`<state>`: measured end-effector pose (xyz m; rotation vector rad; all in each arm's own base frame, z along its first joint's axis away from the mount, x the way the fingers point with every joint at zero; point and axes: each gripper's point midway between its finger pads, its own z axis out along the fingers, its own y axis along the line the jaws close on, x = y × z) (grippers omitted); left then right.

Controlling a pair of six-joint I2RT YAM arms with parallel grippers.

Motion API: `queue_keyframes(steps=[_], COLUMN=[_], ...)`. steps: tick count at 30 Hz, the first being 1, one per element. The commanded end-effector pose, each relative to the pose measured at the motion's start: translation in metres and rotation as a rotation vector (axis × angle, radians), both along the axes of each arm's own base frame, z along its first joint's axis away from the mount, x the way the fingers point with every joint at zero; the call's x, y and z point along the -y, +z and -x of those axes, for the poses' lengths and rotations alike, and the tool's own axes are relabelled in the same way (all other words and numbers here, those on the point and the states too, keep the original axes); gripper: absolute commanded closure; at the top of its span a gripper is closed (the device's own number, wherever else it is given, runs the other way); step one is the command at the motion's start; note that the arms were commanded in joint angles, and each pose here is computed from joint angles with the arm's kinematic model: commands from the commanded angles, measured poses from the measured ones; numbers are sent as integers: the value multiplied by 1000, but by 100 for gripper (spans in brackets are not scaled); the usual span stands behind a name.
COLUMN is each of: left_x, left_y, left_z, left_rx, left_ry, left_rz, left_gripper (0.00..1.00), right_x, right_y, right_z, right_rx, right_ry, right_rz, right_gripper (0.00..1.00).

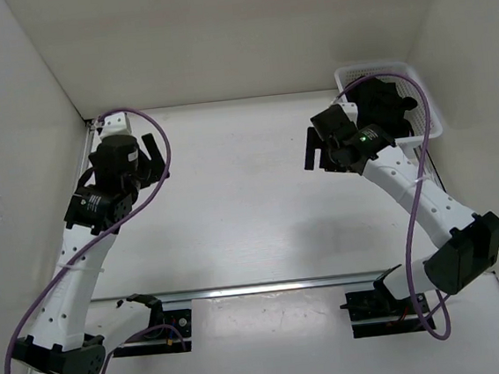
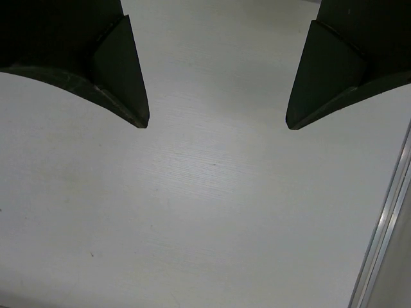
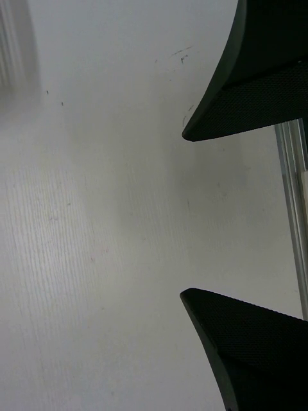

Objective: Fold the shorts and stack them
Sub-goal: Grab the shorts from the pile

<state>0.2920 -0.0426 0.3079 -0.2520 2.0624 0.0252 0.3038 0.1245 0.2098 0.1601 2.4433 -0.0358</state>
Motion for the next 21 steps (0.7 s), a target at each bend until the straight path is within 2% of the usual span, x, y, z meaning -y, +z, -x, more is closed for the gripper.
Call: queue_keyframes(steps=[1, 5, 10, 14, 17, 18, 20, 21], left_x=[1, 8, 18, 23, 24, 26, 25, 26], left_y=[11, 2, -11, -14, -20, -27, -32, -31], left_z=[1, -5, -9, -13, -17, -23, -26, -29], left_rx=[28, -19, -79, -95, -116, -133, -149, -148], left_ry=[-4, -39, -68, -75, -74, -73, -65, -65], left_rz=[16, 37, 50, 79, 73, 68, 58, 59], left_gripper=[0, 0, 0, 0, 0, 0, 0, 0], right_x=[2, 19, 58, 98, 133, 137, 157, 164], right_y=[22, 27, 23, 34, 41, 24, 20, 16], right_z=[-5, -10, -27, -59, -97, -113, -134, -159], right_rx=[99, 138, 110, 111, 130, 85, 82, 90], right_ry=[-19, -86, -169, -246, -334, -339, -388, -395], right_rz=[-22, 0, 4, -68, -155, -176, -204, -211], right_gripper=[0, 0, 0, 0, 0, 0, 0, 0])
